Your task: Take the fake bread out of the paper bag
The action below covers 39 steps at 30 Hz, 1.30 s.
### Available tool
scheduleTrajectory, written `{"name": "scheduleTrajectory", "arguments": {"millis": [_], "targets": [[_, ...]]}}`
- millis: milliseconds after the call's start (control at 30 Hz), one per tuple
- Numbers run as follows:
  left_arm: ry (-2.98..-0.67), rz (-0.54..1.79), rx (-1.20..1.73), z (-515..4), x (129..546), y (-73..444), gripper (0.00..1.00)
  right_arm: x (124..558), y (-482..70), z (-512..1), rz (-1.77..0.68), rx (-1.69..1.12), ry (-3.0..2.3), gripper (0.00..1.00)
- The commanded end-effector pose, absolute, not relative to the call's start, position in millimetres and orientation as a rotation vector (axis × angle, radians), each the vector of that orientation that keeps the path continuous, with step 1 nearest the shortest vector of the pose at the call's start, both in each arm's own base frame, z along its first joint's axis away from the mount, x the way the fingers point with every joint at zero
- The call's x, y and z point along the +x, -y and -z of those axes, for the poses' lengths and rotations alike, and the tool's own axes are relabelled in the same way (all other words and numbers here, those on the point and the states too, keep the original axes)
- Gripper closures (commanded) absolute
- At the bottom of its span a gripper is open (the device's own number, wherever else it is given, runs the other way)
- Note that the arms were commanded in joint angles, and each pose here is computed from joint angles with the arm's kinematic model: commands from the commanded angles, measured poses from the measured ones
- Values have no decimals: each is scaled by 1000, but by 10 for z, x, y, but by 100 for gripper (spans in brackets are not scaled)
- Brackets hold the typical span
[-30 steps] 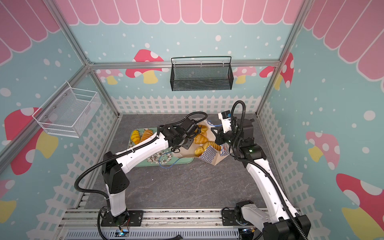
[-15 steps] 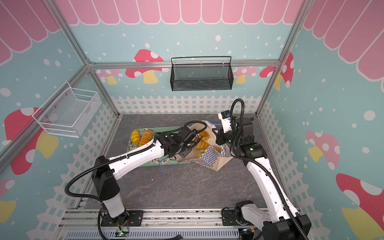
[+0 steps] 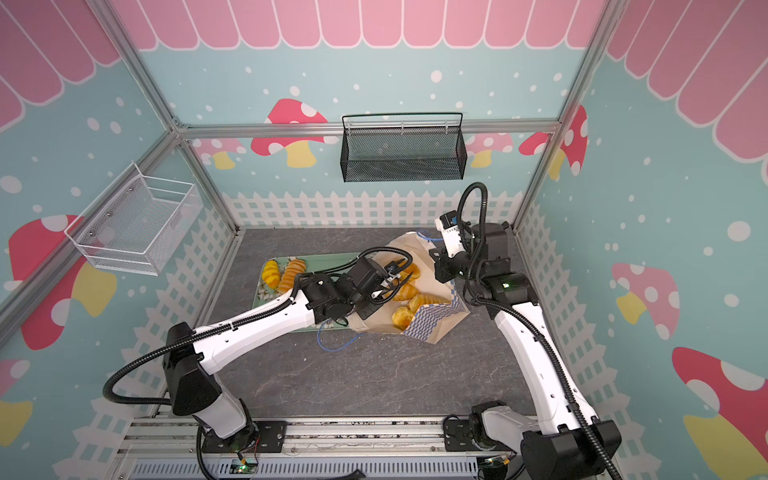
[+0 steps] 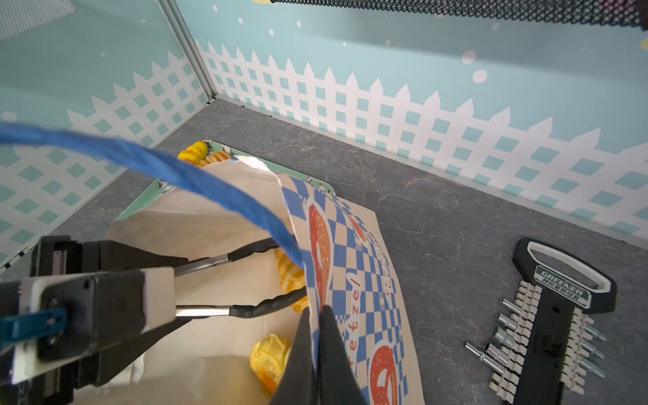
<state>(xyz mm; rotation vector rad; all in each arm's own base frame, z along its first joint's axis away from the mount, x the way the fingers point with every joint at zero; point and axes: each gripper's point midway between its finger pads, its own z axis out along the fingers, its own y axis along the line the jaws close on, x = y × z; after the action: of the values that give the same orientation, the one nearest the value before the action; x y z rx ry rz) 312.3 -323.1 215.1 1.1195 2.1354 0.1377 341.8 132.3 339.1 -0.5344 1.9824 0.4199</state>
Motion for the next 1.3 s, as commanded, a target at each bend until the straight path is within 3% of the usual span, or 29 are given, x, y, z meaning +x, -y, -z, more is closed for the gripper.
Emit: {"name": "scheduleTrajectory", "arguments": {"millis": [0, 400, 1267], "targets": [[-2062, -270, 1204, -2182, 3155, 3283, 51, 3426, -1344, -3639, -373, -619, -1904, 100], [-1946, -384, 1334, -2070, 2952, 3688, 51, 3435, -1337, -3712, -325, -695, -1931, 100], [-1515, -921, 1752, -2257, 3267, 3484, 51, 3361, -1382, -3390, -337, -750, -1994, 100]]}}
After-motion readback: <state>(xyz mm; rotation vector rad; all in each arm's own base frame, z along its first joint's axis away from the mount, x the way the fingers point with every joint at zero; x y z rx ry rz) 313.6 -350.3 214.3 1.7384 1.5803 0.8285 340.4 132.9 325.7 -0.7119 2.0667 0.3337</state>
